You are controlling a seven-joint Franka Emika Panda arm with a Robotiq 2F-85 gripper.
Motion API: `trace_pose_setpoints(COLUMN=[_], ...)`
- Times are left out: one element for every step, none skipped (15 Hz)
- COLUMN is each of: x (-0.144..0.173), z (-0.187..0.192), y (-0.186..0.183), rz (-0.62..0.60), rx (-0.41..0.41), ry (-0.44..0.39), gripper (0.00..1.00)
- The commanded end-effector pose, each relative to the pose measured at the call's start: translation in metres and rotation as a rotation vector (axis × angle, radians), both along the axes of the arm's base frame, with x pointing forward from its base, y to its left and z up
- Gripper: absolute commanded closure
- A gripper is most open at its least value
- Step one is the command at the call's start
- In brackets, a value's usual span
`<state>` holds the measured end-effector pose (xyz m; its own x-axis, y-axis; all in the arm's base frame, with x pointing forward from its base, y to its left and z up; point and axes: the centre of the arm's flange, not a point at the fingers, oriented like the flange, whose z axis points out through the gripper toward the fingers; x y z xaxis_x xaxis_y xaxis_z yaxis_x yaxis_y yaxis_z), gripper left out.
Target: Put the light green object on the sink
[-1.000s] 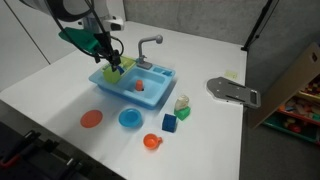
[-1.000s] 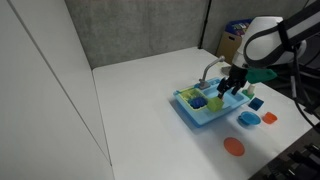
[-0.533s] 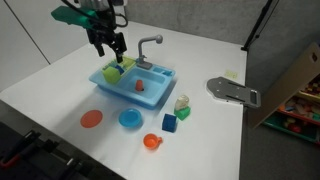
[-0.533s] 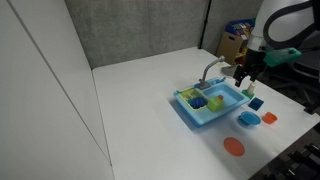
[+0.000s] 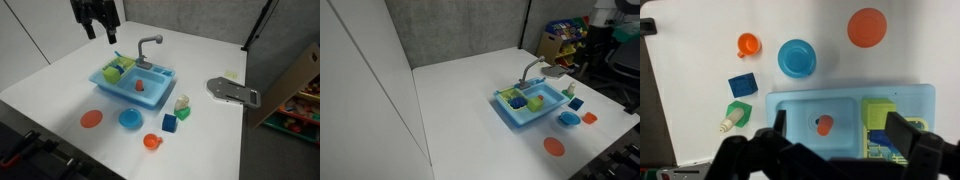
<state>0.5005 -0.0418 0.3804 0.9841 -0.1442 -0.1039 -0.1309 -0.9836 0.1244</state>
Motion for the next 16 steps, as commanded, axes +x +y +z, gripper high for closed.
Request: trace_pose_setpoints(x=[-0.02,-0.024,-0.027,-0.03,-0.032,-0.034,-0.037,-0.039,-0.041,-0.042,-0.044,-0.042,-0.043,-0.043,-0.043,-0.042], z=[0.048,0.058,0.069,0.08,0.09,0.099,0.107,0.114,0.119,0.122,0.124,0.111,0.113,0.112,0.11,0.109], y=[-0.001,-0.001,-0.001,-0.001,-0.001,0.0,0.0,0.0,0.001,0.0,0.0,0.004,0.004,0.004,0.004,0.004], rz=[0.005,0.013,0.017,0.022,0.025,0.03,0.029,0.034,0.036,0.041,0.045,0.029,0.03,0.03,0.03,0.03], rx=[0.012,0.019,0.026,0.036,0.042,0.054,0.062,0.072,0.077,0.085,0.096,0.068,0.07,0.07,0.07,0.07], ry=[-0.01,-0.013,-0.017,-0.02,-0.026,-0.028,-0.035,-0.039,-0.043,-0.046,-0.048,-0.052,-0.055,-0.053,-0.05,-0.047], gripper=[0.0,0.0,0.0,0.0,0.0,0.0,0.0,0.0,0.0,0.0,0.0,0.0,0.0,0.0,0.0,0.0])
